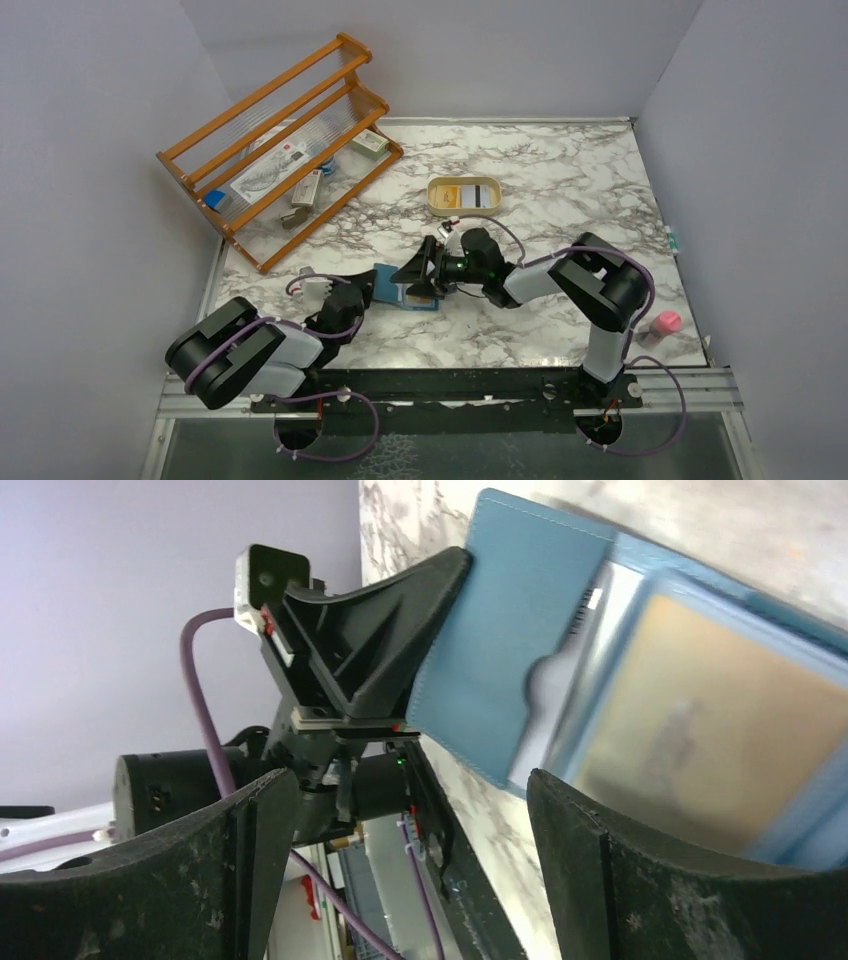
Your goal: Take the credit cards out of the card holder
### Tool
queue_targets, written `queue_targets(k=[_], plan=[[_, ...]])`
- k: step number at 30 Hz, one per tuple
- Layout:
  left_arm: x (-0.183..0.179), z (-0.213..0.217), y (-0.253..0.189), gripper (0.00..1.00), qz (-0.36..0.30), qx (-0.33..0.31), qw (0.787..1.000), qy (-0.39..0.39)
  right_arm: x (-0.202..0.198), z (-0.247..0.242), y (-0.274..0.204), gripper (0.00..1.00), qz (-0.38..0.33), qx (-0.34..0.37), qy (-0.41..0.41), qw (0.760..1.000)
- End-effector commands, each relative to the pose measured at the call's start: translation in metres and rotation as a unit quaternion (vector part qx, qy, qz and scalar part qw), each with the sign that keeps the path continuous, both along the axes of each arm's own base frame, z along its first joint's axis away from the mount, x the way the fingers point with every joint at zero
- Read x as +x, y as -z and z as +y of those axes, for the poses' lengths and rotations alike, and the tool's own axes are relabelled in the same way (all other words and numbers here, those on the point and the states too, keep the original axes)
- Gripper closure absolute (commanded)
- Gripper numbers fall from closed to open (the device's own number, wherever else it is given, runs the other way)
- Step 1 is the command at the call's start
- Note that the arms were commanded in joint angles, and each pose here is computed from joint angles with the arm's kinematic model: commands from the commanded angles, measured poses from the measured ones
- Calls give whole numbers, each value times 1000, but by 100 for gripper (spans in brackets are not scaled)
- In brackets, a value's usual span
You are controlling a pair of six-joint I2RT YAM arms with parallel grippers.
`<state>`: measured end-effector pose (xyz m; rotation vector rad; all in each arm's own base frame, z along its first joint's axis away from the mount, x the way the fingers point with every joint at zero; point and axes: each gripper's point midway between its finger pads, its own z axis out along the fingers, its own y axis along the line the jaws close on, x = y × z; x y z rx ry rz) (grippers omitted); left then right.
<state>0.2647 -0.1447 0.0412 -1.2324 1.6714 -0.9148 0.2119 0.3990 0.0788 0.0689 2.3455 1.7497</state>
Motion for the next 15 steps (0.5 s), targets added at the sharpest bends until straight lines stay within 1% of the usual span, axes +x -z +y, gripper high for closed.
queue_targets(k=[1, 6, 9, 12, 15], plan=[[-2, 17, -8, 100, -36, -14, 999, -24, 4, 0, -4, 10, -11, -63, 5, 998], [-2, 16, -13, 100, -49, -43, 998, -15, 5, 9, -11, 11, -19, -27, -5, 999], [-2, 20, -11, 100, -47, -65, 997, -18, 6, 12, -11, 11, -22, -20, -9, 1000], [-1, 23, -15, 100, -55, -90, 994, -16, 9, 11, -19, 10, -48, -18, -2, 999], [6, 19, -26, 100, -78, -119, 990, -3, 15, 9, -29, 9, -76, -17, 8, 997]])
